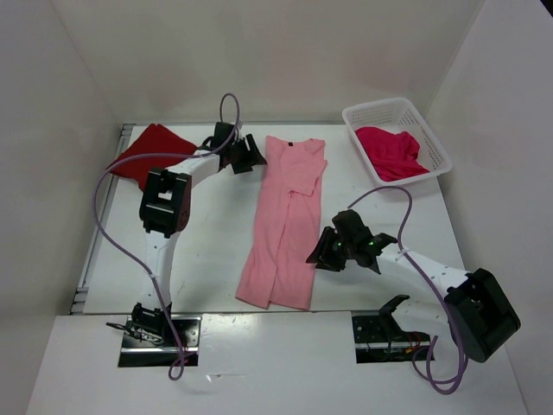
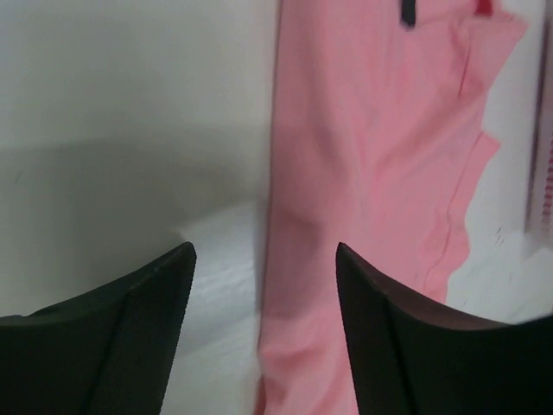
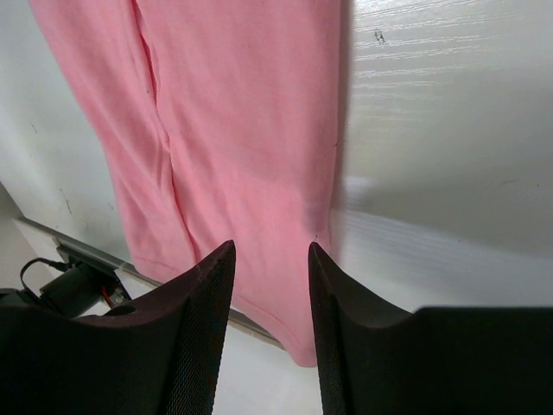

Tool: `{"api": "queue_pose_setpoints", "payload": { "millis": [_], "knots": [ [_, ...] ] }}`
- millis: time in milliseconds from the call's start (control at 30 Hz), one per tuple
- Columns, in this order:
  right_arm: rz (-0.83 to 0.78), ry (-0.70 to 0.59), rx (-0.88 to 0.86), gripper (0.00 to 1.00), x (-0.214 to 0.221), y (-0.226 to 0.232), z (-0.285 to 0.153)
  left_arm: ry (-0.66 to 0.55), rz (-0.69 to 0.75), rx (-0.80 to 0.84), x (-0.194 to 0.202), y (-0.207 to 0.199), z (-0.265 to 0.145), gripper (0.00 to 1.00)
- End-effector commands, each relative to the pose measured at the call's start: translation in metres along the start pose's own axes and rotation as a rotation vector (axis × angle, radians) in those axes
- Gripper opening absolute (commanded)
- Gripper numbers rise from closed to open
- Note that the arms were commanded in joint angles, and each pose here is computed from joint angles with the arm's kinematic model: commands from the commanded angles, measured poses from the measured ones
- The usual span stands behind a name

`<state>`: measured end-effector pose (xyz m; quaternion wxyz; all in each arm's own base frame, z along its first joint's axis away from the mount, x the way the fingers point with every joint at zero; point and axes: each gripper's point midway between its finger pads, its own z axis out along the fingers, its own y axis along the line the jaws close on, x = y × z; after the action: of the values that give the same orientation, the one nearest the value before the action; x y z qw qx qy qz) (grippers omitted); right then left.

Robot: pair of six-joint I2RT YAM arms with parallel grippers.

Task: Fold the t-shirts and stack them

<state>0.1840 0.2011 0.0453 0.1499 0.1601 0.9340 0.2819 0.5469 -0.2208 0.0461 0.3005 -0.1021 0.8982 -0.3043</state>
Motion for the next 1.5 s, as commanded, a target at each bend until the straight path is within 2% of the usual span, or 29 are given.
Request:
{"api": "queue_pose_setpoints", "payload": {
  "millis": [0, 67, 100, 167, 200, 267, 300, 367, 467, 533, 600, 633, 700, 733, 800, 833, 933, 967, 1000, 1033, 1067, 1100, 1200, 1233, 1267, 1333, 1367, 1400, 1467],
  "knots": [
    [-0.007, -0.009, -0.019, 0.45, -0.002, 0.005, -0.005, -0.004, 0.034, 0.015, -0.005, -0.019, 0.027, 0.7],
    [-0.007, -0.008, -0.019, 0.45, -0.002, 0.005, -0.005, 0.021, 0.036, 0.01, 0.003, -0.016, 0.046, 0.61],
    [-0.004, -0.002, -0.009, 0.45, 0.0, 0.003, -0.005, -0.006, 0.056, 0.039, -0.007, -0.032, 0.05, 0.57],
    [-0.006, -0.014, -0.012, 0.45, -0.004, 0.005, -0.006, 0.019, 0.016, 0.021, 0.0, -0.021, 0.067, 0.47],
    [-0.006, -0.014, -0.012, 0.45, -0.004, 0.005, -0.006, 0.023, 0.005, 0.029, 0.001, -0.022, 0.071, 0.38],
    [-0.006, -0.014, -0.012, 0.45, -0.004, 0.005, -0.006, 0.006, -0.012, 0.043, -0.006, -0.025, 0.079, 0.27],
    [-0.006, -0.014, -0.012, 0.45, -0.004, 0.005, -0.006, -0.005, -0.031, 0.034, -0.008, -0.023, 0.084, 0.16],
    [-0.004, 0.0, -0.007, 0.45, -0.001, 0.004, -0.004, -0.059, -0.023, 0.017, -0.03, -0.031, 0.079, 0.07],
    [-0.002, 0.005, 0.001, 0.45, -0.001, 0.002, -0.003, -0.13, -0.091, -0.038, -0.059, -0.007, 0.07, 0.0],
    [-0.011, 0.013, -0.004, 0.45, 0.001, 0.003, -0.003, -0.167, -0.131, -0.081, -0.076, 0.02, 0.059, 0.0],
    [-0.018, 0.026, -0.001, 0.45, 0.003, 0.002, -0.002, -0.191, -0.141, -0.084, -0.09, 0.027, 0.05, 0.0],
    [-0.02, 0.02, -0.01, 0.45, 0.002, 0.004, -0.001, -0.203, -0.135, -0.098, -0.095, 0.034, 0.048, 0.03],
    [-0.018, 0.026, -0.001, 0.45, 0.002, 0.002, 0.0, -0.211, -0.122, -0.063, -0.102, 0.029, 0.041, 0.18],
    [-0.016, 0.032, 0.007, 0.45, 0.003, 0.0, 0.002, -0.17, -0.117, -0.041, -0.089, 0.031, 0.046, 0.4],
    [-0.016, 0.032, 0.008, 0.46, 0.003, 0.0, 0.002, -0.184, -0.094, -0.006, -0.094, 0.018, 0.032, 0.62],
    [-0.016, 0.025, 0.013, 0.46, 0.002, -0.001, 0.002, -0.181, -0.076, -0.01, -0.091, 0.019, 0.028, 0.82],
    [-0.014, 0.02, 0.025, 0.46, 0.003, -0.006, 0.002, -0.179, -0.039, -0.067, -0.078, 0.03, 0.0, 1.0],
    [-0.004, 0.014, 0.017, 0.47, 0.002, -0.003, 0.0, -0.21, -0.019, -0.06, -0.085, 0.018, -0.023, 1.0],
    [-0.004, 0.006, 0.024, 0.47, 0.002, -0.007, 0.0, -0.143, -0.044, -0.105, -0.051, 0.038, -0.025, 1.0],
    [0.02, 0.012, 0.034, 0.47, 0.005, -0.011, 0.001, -0.157, -0.027, -0.097, -0.051, 0.028, -0.048, 1.0],
    [0.02, 0.005, 0.039, 0.47, 0.004, -0.012, 0.002, -0.149, -0.037, -0.111, -0.041, 0.035, -0.059, 1.0],
    [0.036, 0.007, 0.043, 0.47, 0.008, -0.017, 0.003, -0.058, -0.069, -0.149, 0.008, 0.06, -0.063, 1.0],
    [0.044, 0.031, 0.045, 0.46, 0.019, -0.023, 0.004, 0.022, -0.108, -0.144, 0.06, 0.057, -0.104, 1.0],
    [0.042, 0.025, 0.036, 0.46, 0.018, -0.021, 0.003, 0.015, -0.113, -0.12, 0.068, 0.048, -0.125, 1.0],
    [0.046, 0.037, 0.043, 0.46, 0.023, -0.023, 0.004, 0.104, -0.173, -0.155, 0.118, 0.069, -0.135, 1.0],
    [0.036, 0.032, -0.002, 0.43, 0.024, -0.012, 0.001, 0.16, -0.206, -0.099, 0.151, 0.053, -0.164, 1.0],
    [0.031, 0.043, 0.007, 0.43, 0.029, -0.016, 0.002, 0.219, -0.252, -0.119, 0.183, 0.058, -0.173, 0.98],
    [0.038, 0.047, -0.007, 0.43, 0.029, -0.013, 0.002, 0.229, -0.225, -0.091, 0.195, 0.042, -0.184, 0.92],
    [0.038, 0.047, -0.007, 0.43, 0.029, -0.013, 0.002, 0.278, -0.266, -0.12, 0.217, 0.041, -0.201, 0.71]
  ]
}}
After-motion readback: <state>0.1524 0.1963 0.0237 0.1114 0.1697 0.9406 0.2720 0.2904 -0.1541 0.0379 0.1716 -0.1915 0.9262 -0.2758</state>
